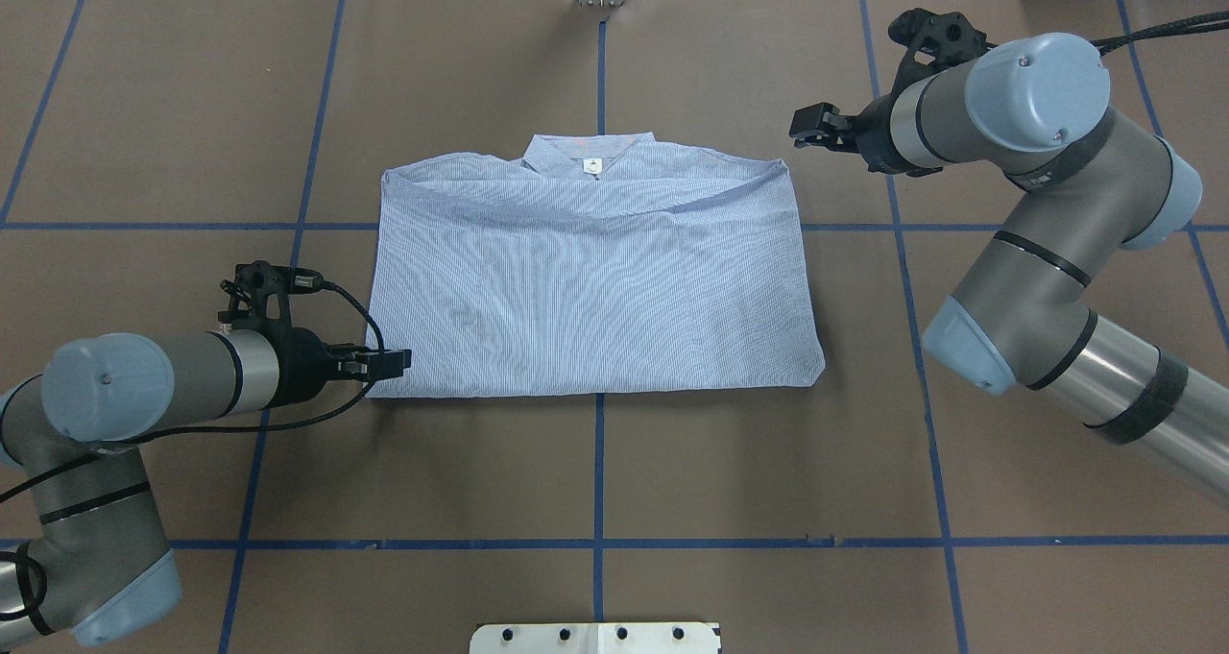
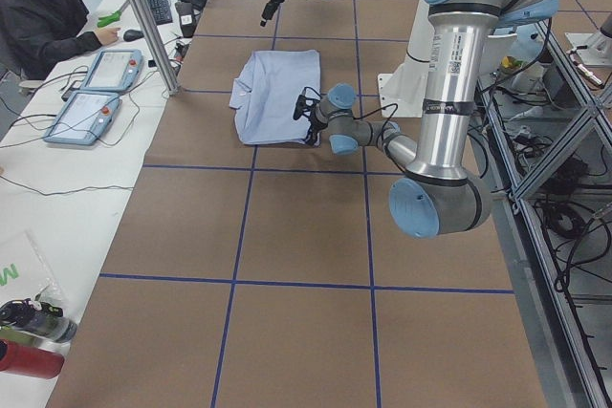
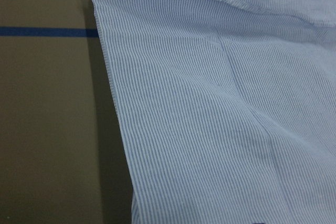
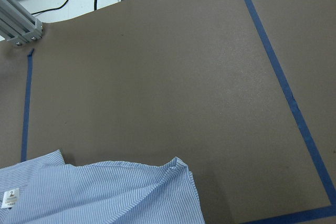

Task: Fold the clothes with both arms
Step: 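Lower the left gripper to the shirt edge nearest it while the right lifts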

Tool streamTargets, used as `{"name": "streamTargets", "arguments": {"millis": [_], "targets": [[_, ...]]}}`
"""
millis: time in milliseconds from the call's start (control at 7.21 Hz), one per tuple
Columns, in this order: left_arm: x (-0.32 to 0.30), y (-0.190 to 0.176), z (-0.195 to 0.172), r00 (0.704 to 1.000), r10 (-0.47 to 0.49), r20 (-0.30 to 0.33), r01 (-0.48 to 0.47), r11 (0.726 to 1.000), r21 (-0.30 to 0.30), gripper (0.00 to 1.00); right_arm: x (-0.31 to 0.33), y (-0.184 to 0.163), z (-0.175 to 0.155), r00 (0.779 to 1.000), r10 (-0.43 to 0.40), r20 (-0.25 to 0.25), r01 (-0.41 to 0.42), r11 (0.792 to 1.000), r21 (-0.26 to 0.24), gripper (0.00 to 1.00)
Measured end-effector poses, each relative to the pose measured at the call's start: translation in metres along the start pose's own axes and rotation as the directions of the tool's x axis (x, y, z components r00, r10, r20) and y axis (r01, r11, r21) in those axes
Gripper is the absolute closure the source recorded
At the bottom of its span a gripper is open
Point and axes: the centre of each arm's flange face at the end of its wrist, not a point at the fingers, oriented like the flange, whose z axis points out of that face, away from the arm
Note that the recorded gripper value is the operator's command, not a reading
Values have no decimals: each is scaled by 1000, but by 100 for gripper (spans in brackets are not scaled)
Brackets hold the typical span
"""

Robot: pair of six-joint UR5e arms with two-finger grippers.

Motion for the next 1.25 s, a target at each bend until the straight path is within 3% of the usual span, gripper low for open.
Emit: {"name": "streamTargets", "arguments": {"millis": [277, 416, 554, 693, 1248], "targets": [[-5, 4, 6, 1000, 2, 15, -2, 1000, -7, 44, 0, 0, 0, 1000, 0, -2, 0, 1000, 11, 0], [-7, 5, 8, 1000, 3, 19, -3, 1000, -10, 61, 0, -1, 0, 1000, 0, -3, 0, 1000, 15, 0], [-8, 6, 8, 1000, 4, 19, -4, 1000, -12, 89, 0, -1, 0, 1000, 0, -3, 0, 1000, 17, 0], [-7, 8, 7, 1000, 3, 18, -3, 1000, -16, 100, -1, 0, -1, 1000, -1, -2, 1, 1000, 17, 0], [-11, 7, 3, 1000, 9, 17, -9, 1000, -16, 100, -2, 1, 0, 1000, -2, -2, 2, 1000, 16, 0]]}}
